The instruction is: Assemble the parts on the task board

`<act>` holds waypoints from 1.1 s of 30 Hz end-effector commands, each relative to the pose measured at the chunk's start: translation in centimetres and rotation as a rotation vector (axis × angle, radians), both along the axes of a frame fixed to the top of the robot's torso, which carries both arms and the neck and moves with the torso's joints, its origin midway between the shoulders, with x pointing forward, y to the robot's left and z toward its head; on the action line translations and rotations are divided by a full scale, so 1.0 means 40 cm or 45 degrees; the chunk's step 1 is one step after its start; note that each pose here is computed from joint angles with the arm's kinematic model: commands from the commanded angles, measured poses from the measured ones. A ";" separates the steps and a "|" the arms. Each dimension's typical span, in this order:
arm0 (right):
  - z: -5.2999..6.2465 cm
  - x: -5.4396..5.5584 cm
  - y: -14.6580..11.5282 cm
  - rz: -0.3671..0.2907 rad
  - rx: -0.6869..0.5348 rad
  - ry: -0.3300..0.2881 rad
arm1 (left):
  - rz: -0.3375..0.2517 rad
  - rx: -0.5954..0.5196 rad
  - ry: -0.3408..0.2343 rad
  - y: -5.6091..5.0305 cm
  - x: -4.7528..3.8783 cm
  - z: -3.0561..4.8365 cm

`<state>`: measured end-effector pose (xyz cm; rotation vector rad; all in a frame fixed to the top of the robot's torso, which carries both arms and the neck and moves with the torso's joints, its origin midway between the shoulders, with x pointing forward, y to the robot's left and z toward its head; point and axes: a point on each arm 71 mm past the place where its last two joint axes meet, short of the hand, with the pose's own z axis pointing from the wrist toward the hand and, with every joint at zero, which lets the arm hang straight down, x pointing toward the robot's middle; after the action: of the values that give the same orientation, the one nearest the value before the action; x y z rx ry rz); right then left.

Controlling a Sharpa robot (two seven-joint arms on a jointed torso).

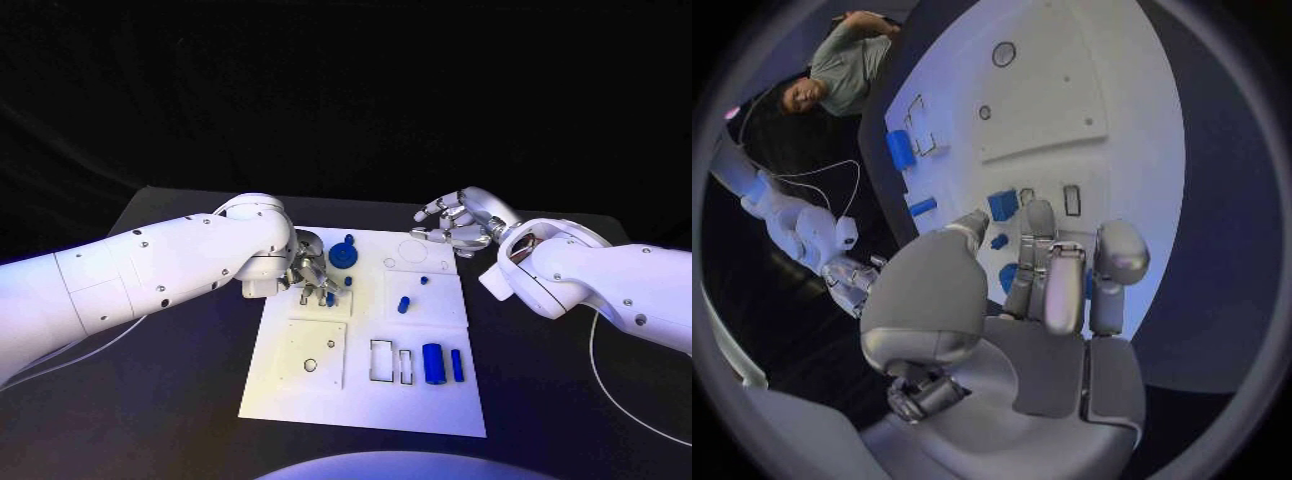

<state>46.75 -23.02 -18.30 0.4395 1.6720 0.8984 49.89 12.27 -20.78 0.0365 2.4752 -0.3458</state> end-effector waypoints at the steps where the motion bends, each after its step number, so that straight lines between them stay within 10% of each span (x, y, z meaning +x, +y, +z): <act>1: -0.003 0.000 0.003 0.009 -0.006 0.010 | -0.027 -0.008 0.025 -0.009 -0.004 -0.001; 33: -0.006 0.002 0.003 0.006 -0.018 0.001 | 0.025 -0.131 0.055 -0.017 -0.002 -0.003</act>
<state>46.88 -23.02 -18.49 0.4393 1.6755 0.8892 49.86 11.82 -20.96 0.0035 2.4916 -0.4073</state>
